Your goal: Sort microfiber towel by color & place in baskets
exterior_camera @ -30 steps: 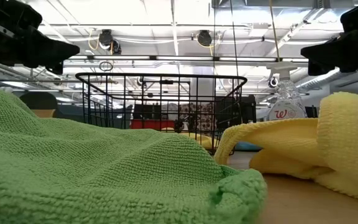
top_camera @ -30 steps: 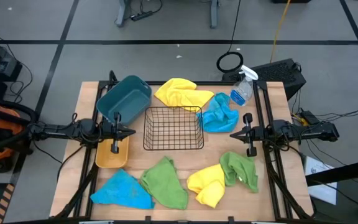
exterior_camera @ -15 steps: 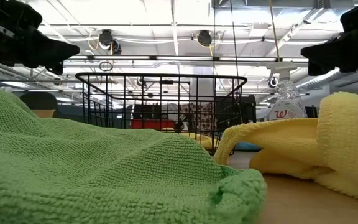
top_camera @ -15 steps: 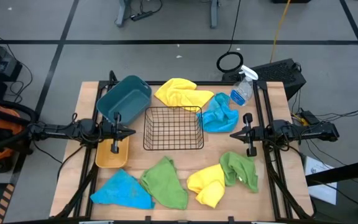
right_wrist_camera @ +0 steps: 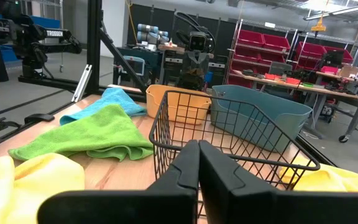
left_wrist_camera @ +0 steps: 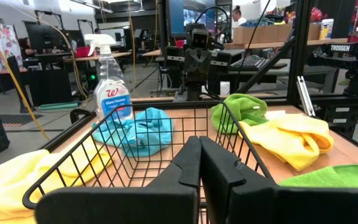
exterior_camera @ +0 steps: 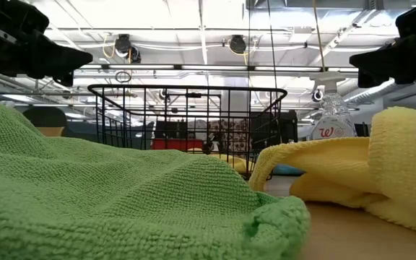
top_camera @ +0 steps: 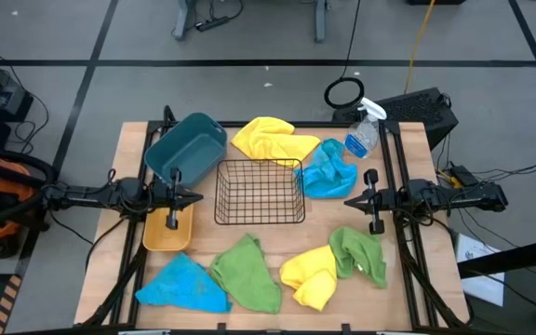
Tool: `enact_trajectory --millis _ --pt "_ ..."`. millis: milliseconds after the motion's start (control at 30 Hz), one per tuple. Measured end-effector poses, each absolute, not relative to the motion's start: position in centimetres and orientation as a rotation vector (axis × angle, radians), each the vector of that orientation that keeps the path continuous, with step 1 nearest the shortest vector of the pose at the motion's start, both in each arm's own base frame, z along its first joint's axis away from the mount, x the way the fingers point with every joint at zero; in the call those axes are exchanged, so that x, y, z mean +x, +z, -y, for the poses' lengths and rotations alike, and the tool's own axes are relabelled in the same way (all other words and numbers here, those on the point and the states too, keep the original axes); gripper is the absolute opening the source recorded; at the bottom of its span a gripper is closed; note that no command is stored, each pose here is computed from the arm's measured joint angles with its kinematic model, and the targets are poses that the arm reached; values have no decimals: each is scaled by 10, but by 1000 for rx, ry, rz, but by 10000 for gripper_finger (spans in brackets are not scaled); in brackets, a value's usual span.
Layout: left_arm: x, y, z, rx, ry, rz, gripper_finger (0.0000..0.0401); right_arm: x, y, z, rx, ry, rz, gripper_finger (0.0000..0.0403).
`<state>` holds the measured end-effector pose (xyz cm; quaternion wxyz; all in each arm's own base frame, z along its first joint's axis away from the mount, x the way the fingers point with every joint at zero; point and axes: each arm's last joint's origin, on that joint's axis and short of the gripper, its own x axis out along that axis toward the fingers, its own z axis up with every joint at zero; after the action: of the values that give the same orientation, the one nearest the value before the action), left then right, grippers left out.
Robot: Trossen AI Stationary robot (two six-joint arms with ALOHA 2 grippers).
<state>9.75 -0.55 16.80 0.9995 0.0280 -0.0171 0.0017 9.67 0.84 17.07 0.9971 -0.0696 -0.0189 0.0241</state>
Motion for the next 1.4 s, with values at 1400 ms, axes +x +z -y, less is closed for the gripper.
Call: enact_trajectory --millis 1400 --pt "96 180 3 44 100 142 8 96 180 -2 -200 -184 109 0"
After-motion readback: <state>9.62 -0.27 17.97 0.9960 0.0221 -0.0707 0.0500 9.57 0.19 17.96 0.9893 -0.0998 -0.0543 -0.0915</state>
